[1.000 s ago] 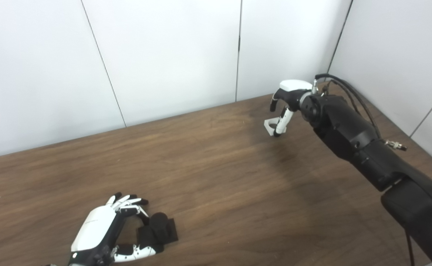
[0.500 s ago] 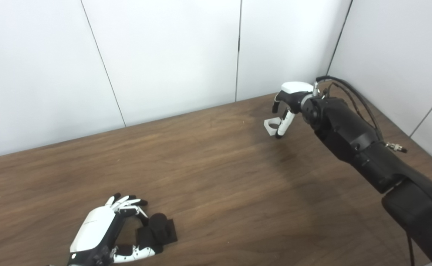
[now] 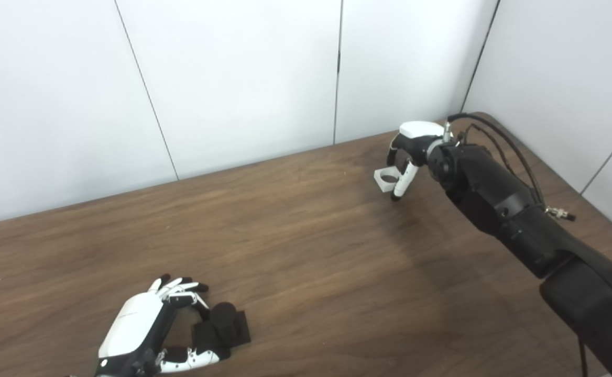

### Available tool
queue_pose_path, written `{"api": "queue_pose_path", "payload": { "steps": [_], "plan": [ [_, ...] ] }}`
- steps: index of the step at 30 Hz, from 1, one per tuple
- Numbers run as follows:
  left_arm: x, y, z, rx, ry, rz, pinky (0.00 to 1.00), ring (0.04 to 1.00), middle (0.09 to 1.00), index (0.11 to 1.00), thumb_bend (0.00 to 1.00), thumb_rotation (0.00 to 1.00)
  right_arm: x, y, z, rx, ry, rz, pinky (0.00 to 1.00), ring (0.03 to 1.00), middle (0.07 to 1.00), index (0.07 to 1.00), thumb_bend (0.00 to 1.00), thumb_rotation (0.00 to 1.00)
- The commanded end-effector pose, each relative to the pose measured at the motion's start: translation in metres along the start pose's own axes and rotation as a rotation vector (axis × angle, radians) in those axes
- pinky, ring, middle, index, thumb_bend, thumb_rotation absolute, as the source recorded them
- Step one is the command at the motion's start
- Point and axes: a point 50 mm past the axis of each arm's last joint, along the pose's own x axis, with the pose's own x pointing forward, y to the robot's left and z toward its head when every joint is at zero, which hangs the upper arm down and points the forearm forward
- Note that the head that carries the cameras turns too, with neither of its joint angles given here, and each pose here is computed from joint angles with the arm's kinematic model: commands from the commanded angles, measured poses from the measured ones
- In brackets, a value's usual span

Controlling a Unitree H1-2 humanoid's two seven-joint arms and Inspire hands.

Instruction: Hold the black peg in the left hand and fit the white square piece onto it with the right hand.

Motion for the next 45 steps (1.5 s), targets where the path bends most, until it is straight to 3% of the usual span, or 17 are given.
{"api": "queue_pose_path", "payload": {
  "steps": [1, 27, 34, 35, 37, 45],
  "plan": [
    [-0.014, -0.01, -0.018, 0.024, 0.091, -0.085, 1.0, 0.891, 0.789, 0.486, 0.52, 0.05, -0.002, -0.027, 0.002, 0.005, -0.011, -0.089, 0.94, 0.968, 0.89, 0.67, 0.87, 0.22],
    [-0.014, -0.012, -0.016, 0.023, 0.092, -0.093, 1.0, 0.893, 0.787, 0.486, 0.52, 0.05, -0.003, -0.026, 0.008, 0.029, -0.065, -0.102, 0.9, 0.956, 0.872, 0.625, 0.87, 0.2],
    [-0.015, -0.012, -0.016, 0.022, 0.092, -0.088, 1.0, 0.89, 0.785, 0.486, 0.52, 0.05, -0.002, -0.019, 0.002, 0.052, -0.042, -0.09, 0.87, 0.942, 0.855, 0.594, 0.86, 0.16],
    [-0.015, -0.012, -0.016, 0.021, 0.092, -0.088, 1.0, 0.89, 0.785, 0.486, 0.52, 0.05, -0.002, -0.019, 0.001, 0.056, -0.039, -0.088, 0.87, 0.942, 0.852, 0.543, 0.7, 0.15],
    [-0.015, -0.012, -0.016, 0.021, 0.091, -0.09, 1.0, 0.891, 0.785, 0.486, 0.52, 0.05, -0.002, -0.017, 0.0, 0.053, -0.038, -0.083, 0.88, 0.935, 0.841, 0.499, 0.56, 0.14],
    [-0.015, -0.011, -0.015, 0.022, 0.088, -0.085, 1.0, 0.891, 0.783, 0.486, 0.52, 0.05, -0.004, -0.015, -0.002, 0.053, -0.011, -0.077, 0.89, 0.908, 0.827, 0.486, 0.52, 0.13]
  ]
}}
